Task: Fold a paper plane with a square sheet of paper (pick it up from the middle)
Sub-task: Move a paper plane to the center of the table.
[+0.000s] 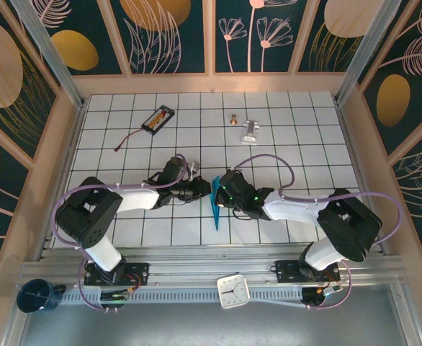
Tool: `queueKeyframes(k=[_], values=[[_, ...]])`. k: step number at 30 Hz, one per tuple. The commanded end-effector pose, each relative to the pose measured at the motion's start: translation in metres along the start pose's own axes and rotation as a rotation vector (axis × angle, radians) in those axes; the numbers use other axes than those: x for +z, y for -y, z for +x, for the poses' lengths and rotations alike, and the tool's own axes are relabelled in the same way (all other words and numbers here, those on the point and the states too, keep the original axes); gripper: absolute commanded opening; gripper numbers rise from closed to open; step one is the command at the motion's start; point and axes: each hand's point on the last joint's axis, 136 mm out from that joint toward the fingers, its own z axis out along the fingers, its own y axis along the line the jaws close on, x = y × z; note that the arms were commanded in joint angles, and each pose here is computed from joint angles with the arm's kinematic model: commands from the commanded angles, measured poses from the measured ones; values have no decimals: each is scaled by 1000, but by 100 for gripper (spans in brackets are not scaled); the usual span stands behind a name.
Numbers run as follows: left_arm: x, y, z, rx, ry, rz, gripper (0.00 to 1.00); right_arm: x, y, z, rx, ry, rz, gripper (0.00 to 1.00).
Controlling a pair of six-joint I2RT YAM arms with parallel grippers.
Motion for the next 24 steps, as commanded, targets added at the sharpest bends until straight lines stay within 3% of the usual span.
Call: queueKeyframes(k=[1, 6, 13, 24], values=[[4, -10, 1, 13, -17, -48, 4, 3, 3, 0, -10, 8, 13, 8], [3, -15, 1, 6, -5, -45, 0, 1, -3, -2, -34, -4, -23, 19], [1, -17, 7, -5, -11, -4, 0, -16, -24, -2, -65, -54, -212, 37], [1, -20, 11, -9, -22, -2, 0, -19, -14, 1, -33, -73, -242, 43]])
